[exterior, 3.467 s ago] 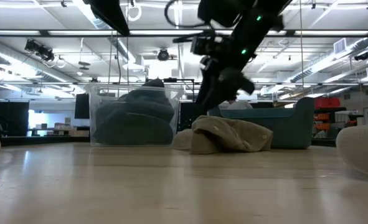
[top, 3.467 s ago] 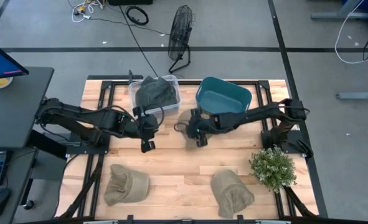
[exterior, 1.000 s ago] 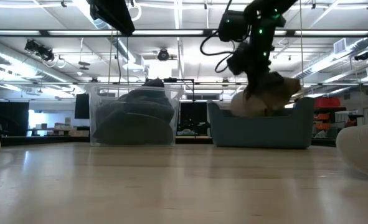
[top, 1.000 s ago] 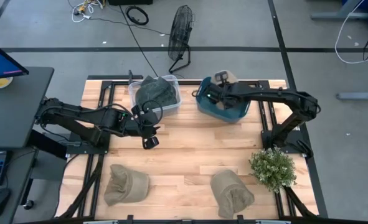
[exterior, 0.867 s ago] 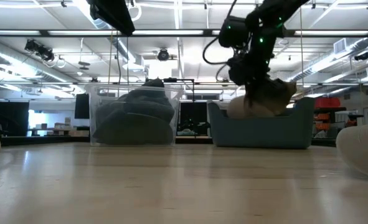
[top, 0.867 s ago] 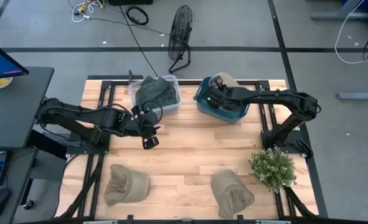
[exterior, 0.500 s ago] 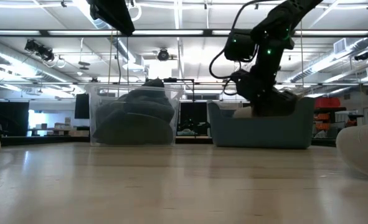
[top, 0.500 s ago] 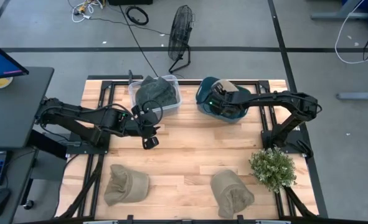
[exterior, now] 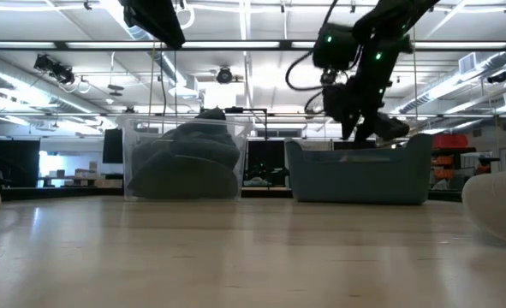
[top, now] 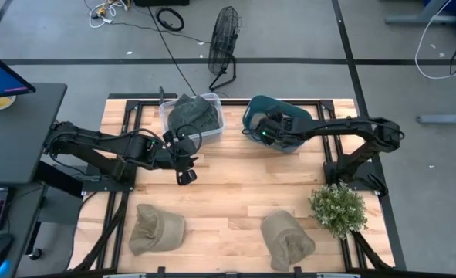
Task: Pick & Place hat
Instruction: Put the right brown cap into the blue bin
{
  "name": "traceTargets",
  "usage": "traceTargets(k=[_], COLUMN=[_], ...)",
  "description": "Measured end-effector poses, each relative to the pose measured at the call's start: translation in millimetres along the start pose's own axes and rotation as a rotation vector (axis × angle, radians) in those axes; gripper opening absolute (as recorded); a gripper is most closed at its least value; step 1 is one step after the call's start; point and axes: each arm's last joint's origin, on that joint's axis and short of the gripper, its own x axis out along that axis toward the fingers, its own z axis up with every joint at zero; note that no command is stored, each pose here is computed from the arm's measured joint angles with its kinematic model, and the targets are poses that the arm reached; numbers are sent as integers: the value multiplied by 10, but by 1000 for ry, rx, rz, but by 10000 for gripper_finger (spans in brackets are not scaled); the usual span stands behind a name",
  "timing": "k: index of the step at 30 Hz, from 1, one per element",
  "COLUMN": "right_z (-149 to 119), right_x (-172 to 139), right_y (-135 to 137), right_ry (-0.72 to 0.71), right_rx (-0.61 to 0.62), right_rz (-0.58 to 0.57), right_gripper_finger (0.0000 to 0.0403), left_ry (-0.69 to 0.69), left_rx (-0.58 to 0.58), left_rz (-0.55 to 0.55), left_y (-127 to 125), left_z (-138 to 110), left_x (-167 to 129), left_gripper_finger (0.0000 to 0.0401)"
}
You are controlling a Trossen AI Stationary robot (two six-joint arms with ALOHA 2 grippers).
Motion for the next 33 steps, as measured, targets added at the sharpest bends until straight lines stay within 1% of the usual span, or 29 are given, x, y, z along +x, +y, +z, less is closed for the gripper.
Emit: traceTargets(k=[2, 5, 9, 10, 11, 13, 17, 19, 22, 26, 30, 33], right_z=[-1, -20, -28, -29, -30, -18, 31, 58, 116, 223, 417, 570], right_x=[-151, -436, -872, -978, -1080, -1258, -1546, -1661, -1799, -1933, -2025, -2019], right_y=[20, 84, 265, 320, 376, 487, 713, 833, 1024, 1244, 1428, 1567], right_ry=[-20, -84, -227, -278, -337, -467, -662, -712, -738, -755, -827, -837], right_rx=[27, 102, 156, 181, 210, 279, 357, 345, 297, 247, 179, 126], right_rz=[-31, -60, -64, -48, -16, 97, 395, 532, 678, 799, 853, 893], right_gripper_finger=[146, 150, 150, 150, 150, 151, 151, 151, 151, 151, 151, 151], left_ry=[1, 1, 1, 1, 1, 0, 0, -1, -1, -3, -13, -23], left_rx=[1, 1, 0, 0, 0, -2, -27, -34, -37, -62, -70, -76], left_rz=[0, 0, 0, 0, 0, 0, 0, 0, -1, -2, -7, -12], left_y=[0, 0, 1, 1, 0, -1, -1, 0, -1, -2, -8, -13], left_z=[-1, -1, -1, -1, -1, 0, 0, 1, 1, 3, 14, 25], left_x=[0, 0, 0, 0, 0, 0, 0, 0, 0, 0, -1, -1], left_gripper_finger=[135, 135, 135, 135, 135, 135, 135, 135, 135, 135, 135, 135])
